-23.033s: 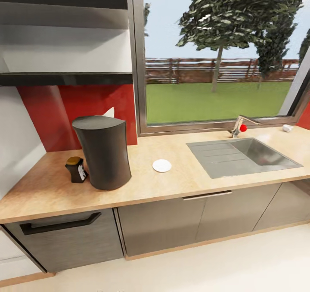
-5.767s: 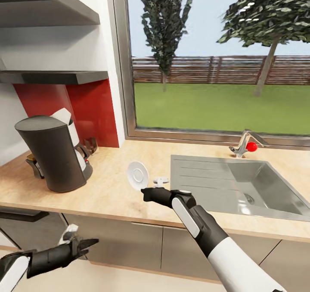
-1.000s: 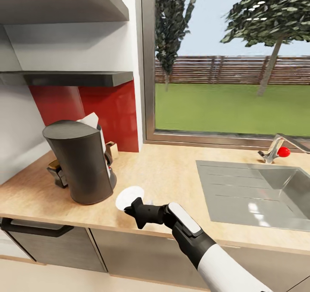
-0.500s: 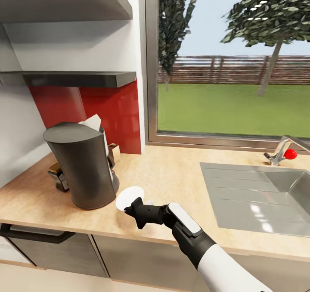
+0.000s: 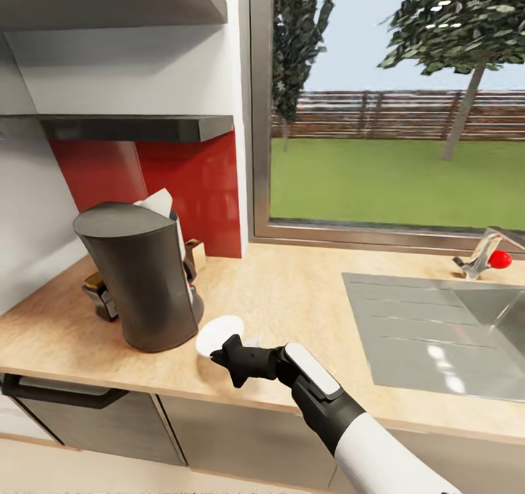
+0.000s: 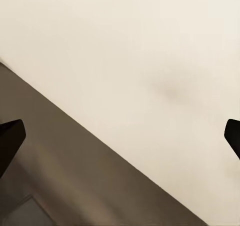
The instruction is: Set up a coffee station on the kitchen countertop: keep the coffee maker on the countertop, move the bottle of coffee from the kitchen shelf to the counter next to the coffee maker, place a paper coffee filter on top of the coffee maker, put the saucer next to the coffee maker with the coffee cup on the saucer, and place the electric kettle next to the coffee maker.
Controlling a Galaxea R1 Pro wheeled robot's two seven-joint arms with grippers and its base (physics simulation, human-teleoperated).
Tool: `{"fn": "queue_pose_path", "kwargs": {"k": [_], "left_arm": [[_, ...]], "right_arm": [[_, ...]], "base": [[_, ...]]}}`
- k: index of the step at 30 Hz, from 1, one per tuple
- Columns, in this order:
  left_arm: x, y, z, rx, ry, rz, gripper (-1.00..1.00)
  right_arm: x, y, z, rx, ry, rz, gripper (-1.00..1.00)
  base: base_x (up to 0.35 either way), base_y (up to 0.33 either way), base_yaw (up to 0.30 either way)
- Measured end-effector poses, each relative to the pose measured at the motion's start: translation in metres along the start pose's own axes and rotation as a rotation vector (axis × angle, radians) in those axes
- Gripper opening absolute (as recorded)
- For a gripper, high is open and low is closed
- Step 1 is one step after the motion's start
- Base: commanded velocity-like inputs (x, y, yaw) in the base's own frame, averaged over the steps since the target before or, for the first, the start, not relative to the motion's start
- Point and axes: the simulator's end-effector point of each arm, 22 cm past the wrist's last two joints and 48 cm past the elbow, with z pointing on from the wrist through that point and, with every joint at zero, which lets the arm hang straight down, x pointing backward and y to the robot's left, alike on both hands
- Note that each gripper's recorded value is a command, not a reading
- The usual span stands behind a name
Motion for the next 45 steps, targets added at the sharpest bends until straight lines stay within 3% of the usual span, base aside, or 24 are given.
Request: {"fn": "queue_pose_path", "kwargs": {"k": [45], "left_arm": [[0.007, -0.014, 0.022, -0.011, 0.044, 0.034, 1.00]], "right_arm": [[-0.021, -0.043, 0.027, 0.032, 0.014, 0.049, -1.00]], "base": [[0.000, 0.000, 0.017]]}}
